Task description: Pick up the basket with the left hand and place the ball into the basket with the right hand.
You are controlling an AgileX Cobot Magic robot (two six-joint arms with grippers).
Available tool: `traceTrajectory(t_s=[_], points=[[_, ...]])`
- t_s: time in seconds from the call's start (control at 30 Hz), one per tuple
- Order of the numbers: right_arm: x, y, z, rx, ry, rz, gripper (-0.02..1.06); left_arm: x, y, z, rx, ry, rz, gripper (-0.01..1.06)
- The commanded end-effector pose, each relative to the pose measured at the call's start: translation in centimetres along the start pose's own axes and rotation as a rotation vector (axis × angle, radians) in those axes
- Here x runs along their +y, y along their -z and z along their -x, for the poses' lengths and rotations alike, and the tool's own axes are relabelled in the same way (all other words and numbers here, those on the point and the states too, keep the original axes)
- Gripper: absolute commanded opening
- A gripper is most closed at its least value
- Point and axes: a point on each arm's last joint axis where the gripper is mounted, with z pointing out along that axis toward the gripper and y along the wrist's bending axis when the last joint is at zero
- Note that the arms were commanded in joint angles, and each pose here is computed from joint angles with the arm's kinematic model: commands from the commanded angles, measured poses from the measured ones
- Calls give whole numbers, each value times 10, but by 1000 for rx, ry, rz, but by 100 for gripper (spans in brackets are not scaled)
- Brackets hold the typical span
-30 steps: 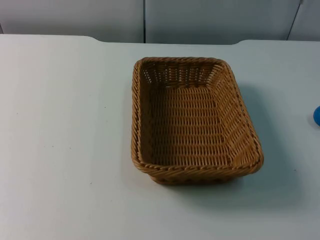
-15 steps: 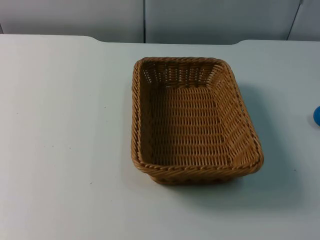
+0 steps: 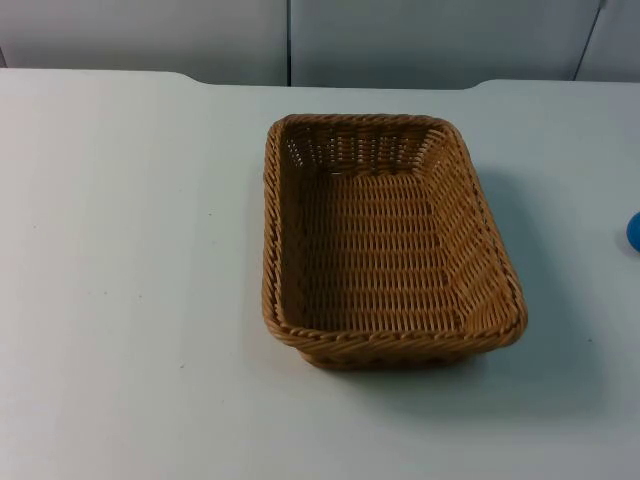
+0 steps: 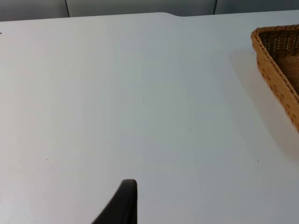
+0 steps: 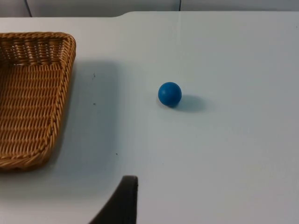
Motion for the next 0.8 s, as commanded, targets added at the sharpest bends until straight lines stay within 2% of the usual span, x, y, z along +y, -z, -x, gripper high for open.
traceTrajectory(t_s=[0.0,0.77], points=[[0,-1,-1,-8,-3,-6,104,0,0,0,-13,5,-8,105],[0,-1,-1,-8,-3,-6,104,-2,1,2,-31,15,-26,105]])
